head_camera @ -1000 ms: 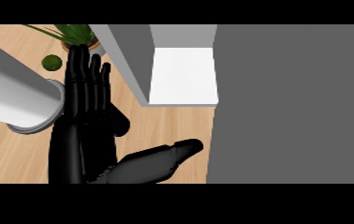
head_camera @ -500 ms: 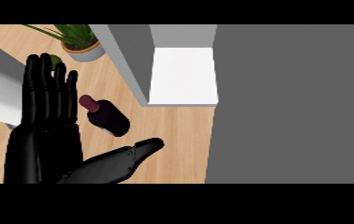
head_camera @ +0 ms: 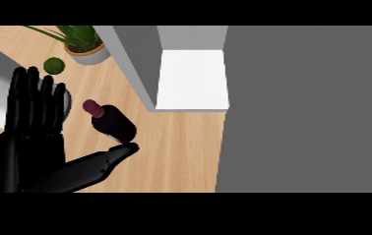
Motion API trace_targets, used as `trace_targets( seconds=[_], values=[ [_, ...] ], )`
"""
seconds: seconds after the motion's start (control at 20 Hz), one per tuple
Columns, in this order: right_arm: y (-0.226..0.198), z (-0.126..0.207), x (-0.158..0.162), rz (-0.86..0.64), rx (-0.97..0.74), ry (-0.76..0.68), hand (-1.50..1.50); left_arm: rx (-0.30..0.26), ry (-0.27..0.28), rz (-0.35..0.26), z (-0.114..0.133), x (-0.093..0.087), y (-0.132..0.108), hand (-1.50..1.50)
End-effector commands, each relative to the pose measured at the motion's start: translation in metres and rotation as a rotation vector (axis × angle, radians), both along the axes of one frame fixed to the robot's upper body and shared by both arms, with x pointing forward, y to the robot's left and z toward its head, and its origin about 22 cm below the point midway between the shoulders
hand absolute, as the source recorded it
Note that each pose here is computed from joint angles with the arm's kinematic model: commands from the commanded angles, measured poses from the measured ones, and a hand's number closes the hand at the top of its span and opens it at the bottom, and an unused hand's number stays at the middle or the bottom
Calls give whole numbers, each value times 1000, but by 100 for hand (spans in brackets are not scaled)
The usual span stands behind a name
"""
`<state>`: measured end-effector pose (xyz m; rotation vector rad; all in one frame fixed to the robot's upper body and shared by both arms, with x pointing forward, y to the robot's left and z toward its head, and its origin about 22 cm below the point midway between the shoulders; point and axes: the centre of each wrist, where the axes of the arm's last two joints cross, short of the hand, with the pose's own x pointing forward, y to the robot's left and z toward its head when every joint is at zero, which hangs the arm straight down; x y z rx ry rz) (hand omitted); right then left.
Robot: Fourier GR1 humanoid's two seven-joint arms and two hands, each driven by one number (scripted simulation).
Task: Pick up the wine, place it into the cabinet and close the cabinet
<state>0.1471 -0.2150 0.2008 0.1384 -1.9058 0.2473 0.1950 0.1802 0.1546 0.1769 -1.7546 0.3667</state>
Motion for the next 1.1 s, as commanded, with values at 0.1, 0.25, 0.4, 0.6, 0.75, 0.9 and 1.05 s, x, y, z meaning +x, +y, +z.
trace_targets(
  seconds=[0.1, 0.25, 0.4, 0.6, 0.75, 0.9, 1.05],
  values=[
    [-10, 16, -31, 27, 30, -49, -150, -22, 73, -2, -29, 0, 31, -150],
    [-1, 19, -17, 49, 38, -16, -150, -20, 73, -10, -58, 21, 18, -150],
    [-4, 6, -35, 48, 36, -22, -150, -49, 94, -18, -68, 16, 28, -150],
    [-1, 10, -32, 49, 51, -36, -150, -19, 75, 25, -80, 14, 19, -150],
    [-3, 15, -27, 39, 24, -54, -150, -9, 81, 55, -103, 29, 25, -150],
    [-4, 15, -33, 35, 45, -38, -150, 5, 77, 53, -102, 19, 48, -150],
    [5, 14, -24, 28, 30, -31, -150, -14, 83, 55, -120, 25, 48, -150]
  ],
)
